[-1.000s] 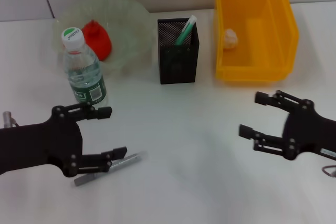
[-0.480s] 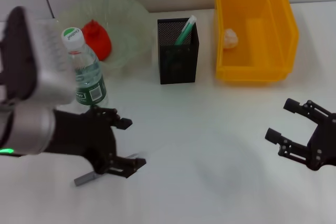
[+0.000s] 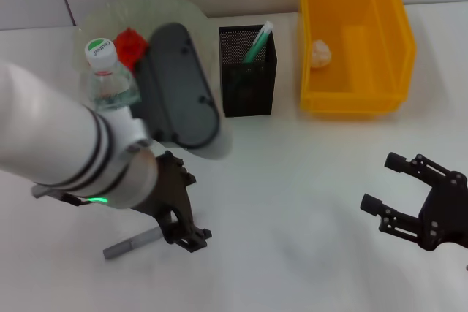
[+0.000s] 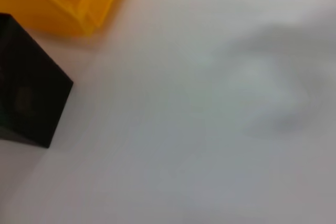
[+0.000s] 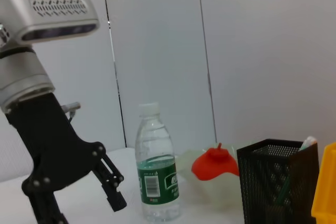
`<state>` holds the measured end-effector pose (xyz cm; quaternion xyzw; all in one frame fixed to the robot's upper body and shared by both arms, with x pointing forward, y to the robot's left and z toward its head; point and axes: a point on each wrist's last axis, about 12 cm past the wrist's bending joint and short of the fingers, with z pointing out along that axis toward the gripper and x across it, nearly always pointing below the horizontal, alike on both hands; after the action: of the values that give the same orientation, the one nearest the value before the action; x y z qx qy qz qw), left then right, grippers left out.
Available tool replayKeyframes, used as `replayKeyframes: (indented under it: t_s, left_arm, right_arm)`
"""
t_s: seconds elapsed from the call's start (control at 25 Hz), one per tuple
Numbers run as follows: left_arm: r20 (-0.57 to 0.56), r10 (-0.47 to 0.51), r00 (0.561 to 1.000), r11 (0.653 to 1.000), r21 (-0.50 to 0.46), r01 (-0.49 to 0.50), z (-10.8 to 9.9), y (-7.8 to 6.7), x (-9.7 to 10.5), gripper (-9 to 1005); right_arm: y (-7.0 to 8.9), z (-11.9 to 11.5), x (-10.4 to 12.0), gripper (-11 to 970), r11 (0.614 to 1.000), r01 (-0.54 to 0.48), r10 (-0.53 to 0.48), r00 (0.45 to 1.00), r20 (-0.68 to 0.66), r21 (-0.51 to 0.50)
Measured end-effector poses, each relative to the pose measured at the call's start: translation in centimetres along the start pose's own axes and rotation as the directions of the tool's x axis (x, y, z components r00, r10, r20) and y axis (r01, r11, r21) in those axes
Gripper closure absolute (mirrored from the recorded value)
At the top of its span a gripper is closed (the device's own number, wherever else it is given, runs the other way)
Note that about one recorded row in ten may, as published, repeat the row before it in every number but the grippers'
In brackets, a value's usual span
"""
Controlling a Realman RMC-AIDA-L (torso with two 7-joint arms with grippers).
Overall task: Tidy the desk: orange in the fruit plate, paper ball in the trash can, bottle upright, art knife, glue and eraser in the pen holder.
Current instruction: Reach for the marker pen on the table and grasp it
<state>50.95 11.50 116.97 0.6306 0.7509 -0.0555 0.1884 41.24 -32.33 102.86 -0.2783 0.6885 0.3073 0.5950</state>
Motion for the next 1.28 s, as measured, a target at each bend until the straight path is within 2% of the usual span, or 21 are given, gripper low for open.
replayKeyframes:
  t_s: [0.16,0.28,0.44,0.96,1.28]
  left_arm:
    - [-0.028,-0.012,1.0,1.0,-0.001,0.012,0.5,-0.3,-0.9,182]
    - [-0.044,-0.055,0.998,0.998,0.003,0.055,0.8,0.1,-0.9,184]
    - [-0.052,-0.063,0.997,0.998,0.008,0.063,1.2,0.1,-0.8,185]
    - [-0.096,-0.093,0.991,0.995,0.013,0.095,2.8,1.0,-0.4,289]
    - [-0.106,-0.075,0.992,0.997,0.02,0.077,3.1,0.9,-0.4,350]
  right_arm:
    - [0.0,0.1,0.2,139,1.0,-0.004,0.004,1.0,-0.005,0.005]
    - [0.1,0.2,0.3,139,1.0,-0.009,0.009,1.0,-0.004,0.003]
    - [0.2,0.3,0.4,139,1.0,-0.017,0.017,1.0,-0.003,0.001]
    - [0.1,1.2,0.5,139,1.0,-0.021,0.021,1.0,0.004,-0.018]
    - [0.1,1.4,0.6,139,1.0,-0.019,0.019,1.0,-0.004,-0.02]
